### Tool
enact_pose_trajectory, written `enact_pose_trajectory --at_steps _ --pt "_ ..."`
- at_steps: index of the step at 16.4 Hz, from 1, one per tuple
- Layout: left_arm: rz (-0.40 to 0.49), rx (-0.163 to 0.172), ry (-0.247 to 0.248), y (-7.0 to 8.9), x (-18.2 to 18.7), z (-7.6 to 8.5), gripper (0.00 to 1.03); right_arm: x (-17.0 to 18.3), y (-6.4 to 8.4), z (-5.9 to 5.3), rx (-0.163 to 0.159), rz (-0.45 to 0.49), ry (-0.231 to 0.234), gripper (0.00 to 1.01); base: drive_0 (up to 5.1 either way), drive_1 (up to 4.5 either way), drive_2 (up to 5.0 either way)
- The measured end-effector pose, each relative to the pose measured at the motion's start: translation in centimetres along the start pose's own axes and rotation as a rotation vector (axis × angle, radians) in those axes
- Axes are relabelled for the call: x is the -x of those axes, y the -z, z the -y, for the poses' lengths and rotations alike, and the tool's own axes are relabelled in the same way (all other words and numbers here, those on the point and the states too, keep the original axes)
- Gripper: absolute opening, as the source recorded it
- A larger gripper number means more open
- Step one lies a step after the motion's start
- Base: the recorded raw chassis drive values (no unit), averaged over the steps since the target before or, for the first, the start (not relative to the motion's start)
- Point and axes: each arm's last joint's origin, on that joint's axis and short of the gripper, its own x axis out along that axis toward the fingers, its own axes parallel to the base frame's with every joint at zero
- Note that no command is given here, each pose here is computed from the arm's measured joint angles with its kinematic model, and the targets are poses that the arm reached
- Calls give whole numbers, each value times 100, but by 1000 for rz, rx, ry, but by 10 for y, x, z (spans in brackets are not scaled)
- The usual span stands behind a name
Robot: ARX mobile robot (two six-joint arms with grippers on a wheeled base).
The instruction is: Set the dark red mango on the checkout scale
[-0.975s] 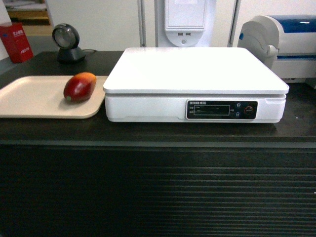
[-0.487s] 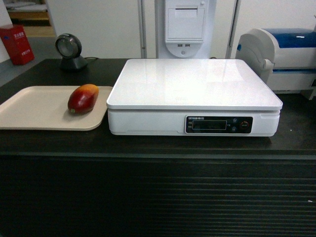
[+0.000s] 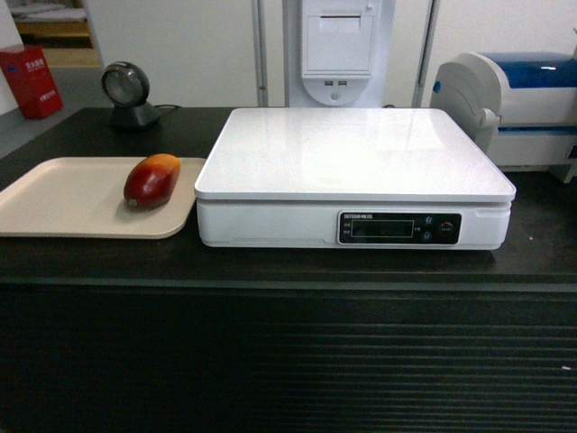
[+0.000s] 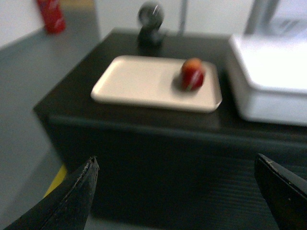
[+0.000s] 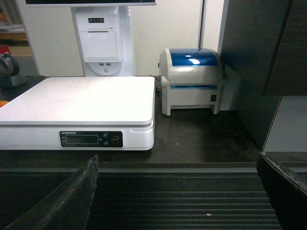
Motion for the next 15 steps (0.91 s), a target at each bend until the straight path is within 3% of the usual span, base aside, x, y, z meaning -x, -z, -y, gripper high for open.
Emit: enact_pose_trajectory --at_steps 1,2,3,4,5,8,10,13,15 --pt "-42 -2 -79 -9 -4 11 98 0 0 0 0 1 -2 98 0 0 0" --pt "5 0 -155 -20 -6 17 98 0 0 0 0 0 -1 98 0 0 0" --pt "58 24 -224 -32 -13 18 98 0 0 0 0 1 -1 98 0 0 0" --pt "91 32 -226 -42 -24 18 98 0 0 0 0 1 -1 98 0 0 0" --pt "109 19 -219 -49 -37 18 98 0 0 0 0 1 -1 98 0 0 0" --pt "170 -26 -115 -85 -108 3 98 0 0 0 0 1 -1 98 0 0 0" --pt "101 -35 -18 -97 -174 -10 98 0 0 0 0 0 -1 98 0 0 0" --pt "-91 -45 143 -84 -271 -1 98 0 0 0 0 1 -1 98 0 0 0" --pt "-181 -105 227 -73 -322 15 98 0 0 0 0 1 -1 98 0 0 0"
